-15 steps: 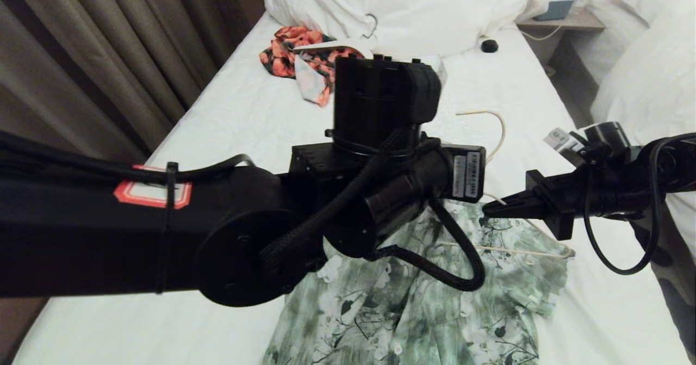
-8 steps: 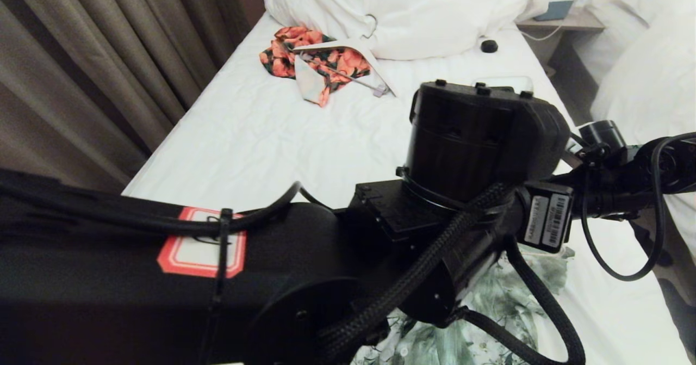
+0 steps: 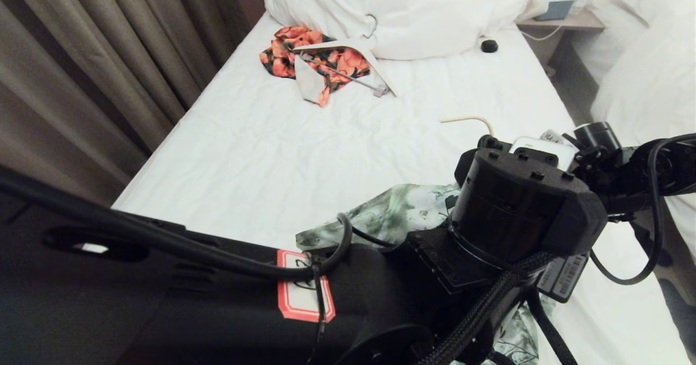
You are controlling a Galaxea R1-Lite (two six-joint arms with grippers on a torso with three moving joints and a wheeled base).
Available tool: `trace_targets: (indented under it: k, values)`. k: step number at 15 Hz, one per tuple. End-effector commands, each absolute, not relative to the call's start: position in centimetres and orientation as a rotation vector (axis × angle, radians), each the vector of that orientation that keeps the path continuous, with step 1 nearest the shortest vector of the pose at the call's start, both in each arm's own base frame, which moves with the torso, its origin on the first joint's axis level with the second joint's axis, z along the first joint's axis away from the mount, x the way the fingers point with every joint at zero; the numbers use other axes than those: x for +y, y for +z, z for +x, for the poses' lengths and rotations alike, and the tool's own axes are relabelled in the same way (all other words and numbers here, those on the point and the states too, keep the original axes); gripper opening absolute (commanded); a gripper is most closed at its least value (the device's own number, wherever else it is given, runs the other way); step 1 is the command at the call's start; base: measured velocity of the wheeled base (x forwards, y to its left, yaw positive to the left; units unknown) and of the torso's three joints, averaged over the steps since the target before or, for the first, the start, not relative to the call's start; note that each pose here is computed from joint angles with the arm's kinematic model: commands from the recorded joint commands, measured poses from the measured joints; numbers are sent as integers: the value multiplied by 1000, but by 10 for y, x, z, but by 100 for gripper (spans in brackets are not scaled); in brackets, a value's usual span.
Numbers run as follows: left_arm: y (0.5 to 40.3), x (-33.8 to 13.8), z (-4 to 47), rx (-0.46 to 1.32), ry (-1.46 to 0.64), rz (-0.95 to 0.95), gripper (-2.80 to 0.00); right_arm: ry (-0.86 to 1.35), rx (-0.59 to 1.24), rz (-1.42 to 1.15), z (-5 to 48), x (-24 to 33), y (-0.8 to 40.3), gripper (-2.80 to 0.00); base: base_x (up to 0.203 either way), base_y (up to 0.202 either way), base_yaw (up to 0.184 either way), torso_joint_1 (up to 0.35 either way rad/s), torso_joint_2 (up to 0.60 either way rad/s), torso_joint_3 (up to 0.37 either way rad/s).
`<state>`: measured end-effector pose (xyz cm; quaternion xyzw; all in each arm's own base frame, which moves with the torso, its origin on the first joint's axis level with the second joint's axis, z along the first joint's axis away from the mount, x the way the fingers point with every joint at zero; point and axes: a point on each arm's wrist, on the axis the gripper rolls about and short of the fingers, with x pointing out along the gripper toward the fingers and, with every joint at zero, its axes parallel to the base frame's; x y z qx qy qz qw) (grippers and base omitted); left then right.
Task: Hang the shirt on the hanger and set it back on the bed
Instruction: Hook one side of the shirt onto the hanger
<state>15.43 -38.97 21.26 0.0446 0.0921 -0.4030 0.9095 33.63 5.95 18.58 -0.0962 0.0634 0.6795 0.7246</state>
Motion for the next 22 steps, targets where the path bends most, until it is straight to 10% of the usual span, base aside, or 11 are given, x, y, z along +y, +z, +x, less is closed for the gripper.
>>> trace_targets:
  k: [1, 19, 20, 22]
  values:
    - [210, -391, 155, 193, -827, 96, 0, 1505, 134, -210, 336, 59, 186, -280, 0, 0, 0, 0, 0, 0]
    - [188, -342, 116, 281, -810, 221, 0, 1510, 114, -199, 334, 56, 188, -280, 0, 0, 0, 0, 0, 0]
    - [188, -336, 115, 283, -808, 227, -280, 1510, 115, -199, 334, 56, 188, -280, 0, 0, 0, 0, 0, 0]
    - [187, -319, 112, 296, -798, 239, -280, 1512, 117, -197, 335, 56, 187, -280, 0, 0, 0, 0, 0, 0]
